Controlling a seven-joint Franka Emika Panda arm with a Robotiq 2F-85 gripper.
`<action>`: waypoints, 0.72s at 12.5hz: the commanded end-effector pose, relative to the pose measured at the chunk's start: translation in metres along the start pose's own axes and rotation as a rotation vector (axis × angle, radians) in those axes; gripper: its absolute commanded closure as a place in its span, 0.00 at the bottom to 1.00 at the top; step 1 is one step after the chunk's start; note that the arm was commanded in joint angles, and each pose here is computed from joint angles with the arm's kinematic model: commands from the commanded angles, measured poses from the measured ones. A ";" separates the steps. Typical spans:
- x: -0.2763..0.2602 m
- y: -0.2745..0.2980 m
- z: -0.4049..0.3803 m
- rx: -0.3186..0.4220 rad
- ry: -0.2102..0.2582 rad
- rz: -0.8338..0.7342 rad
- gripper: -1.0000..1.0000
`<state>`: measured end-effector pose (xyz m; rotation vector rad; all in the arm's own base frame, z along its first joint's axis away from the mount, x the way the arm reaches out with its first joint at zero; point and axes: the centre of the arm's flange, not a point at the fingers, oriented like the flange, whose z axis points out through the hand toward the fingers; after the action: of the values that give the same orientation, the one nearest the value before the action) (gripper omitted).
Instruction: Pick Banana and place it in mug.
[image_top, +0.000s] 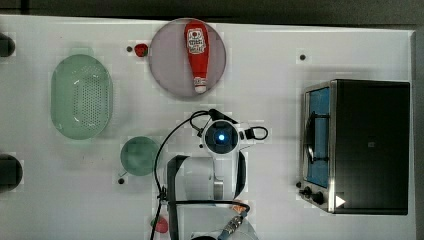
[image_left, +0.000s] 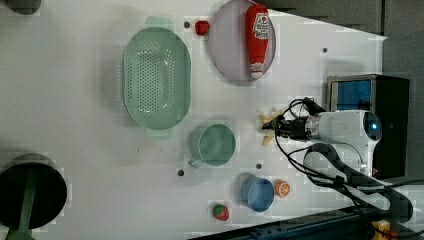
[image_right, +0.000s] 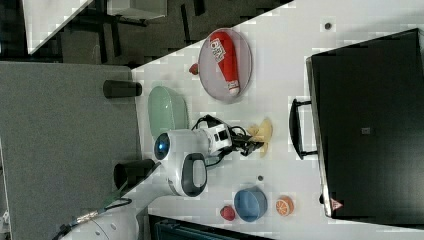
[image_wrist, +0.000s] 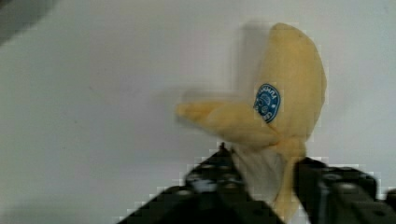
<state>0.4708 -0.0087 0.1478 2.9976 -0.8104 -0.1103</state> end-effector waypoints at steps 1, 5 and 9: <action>0.014 0.006 -0.017 0.022 0.042 -0.003 0.72; 0.013 0.014 -0.142 0.055 0.091 0.012 0.72; -0.007 0.024 -0.251 0.055 0.081 0.012 0.72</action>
<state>0.4709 -0.0330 0.3831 3.0032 -0.8972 0.0018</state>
